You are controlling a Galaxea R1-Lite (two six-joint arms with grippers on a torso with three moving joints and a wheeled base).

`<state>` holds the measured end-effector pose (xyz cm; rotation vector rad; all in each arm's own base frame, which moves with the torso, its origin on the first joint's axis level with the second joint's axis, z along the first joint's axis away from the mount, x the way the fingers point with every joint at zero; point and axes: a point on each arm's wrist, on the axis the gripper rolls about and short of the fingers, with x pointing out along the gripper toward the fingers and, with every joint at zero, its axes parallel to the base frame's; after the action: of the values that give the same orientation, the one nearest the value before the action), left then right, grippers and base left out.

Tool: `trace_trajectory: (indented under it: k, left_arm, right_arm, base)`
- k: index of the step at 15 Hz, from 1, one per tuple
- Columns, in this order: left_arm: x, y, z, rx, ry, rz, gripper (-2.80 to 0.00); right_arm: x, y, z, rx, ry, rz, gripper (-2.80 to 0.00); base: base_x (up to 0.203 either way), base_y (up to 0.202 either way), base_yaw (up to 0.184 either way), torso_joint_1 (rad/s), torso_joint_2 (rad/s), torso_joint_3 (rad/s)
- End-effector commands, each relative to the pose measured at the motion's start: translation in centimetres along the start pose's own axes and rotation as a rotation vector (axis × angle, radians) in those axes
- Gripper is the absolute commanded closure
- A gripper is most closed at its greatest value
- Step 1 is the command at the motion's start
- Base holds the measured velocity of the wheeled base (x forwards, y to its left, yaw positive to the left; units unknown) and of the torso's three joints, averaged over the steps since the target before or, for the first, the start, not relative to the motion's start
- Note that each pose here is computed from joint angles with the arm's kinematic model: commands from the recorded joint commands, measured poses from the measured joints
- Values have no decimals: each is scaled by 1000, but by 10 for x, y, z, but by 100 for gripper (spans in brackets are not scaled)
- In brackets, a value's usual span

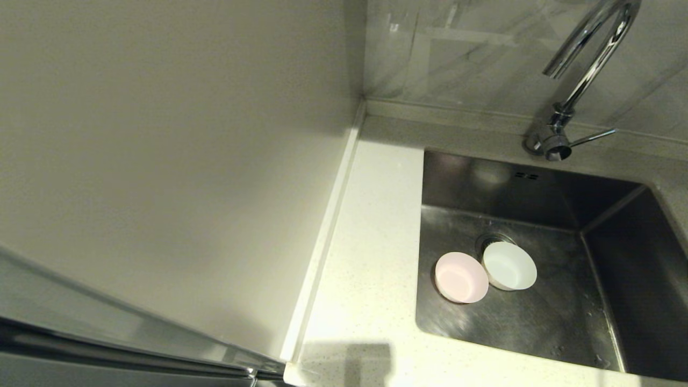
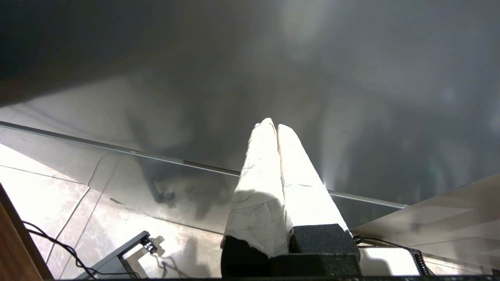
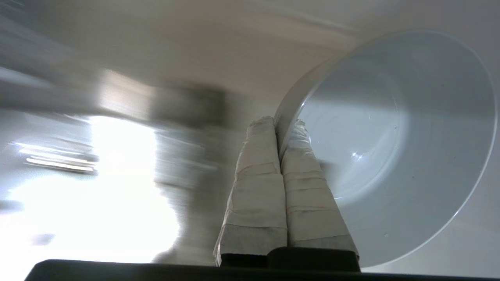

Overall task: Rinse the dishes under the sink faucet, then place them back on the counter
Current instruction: Put a bowl back to the table from the sink

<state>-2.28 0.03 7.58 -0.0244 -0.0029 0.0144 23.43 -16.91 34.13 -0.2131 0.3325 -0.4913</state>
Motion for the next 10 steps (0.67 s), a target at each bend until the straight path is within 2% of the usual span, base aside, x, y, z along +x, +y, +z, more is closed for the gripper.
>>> trace_trajectory:
  k: [1,2,6,10]
  left_arm:
    - [0,0,0,0,-3,1,0]
    - [0,0,0,0,-3,1,0]
    - [0,0,0,0,-3,0,0]
    - [0,0,0,0,-3,1,0]
  right_arm:
    - [34,11,-21,-162,98,-118,0]
    - [45,15,-28,-189,110,-114,0]
    - [80,29,-56,-205,209,-56,0]
    - [104,33,-70,-207,269,-67,0]
  base:
    - [0,0,0,0,0,0]
    - [0,0,0,0,0,0]
    - [0,0,0,0,0,0]
    - [0,0,0,0,0,0]
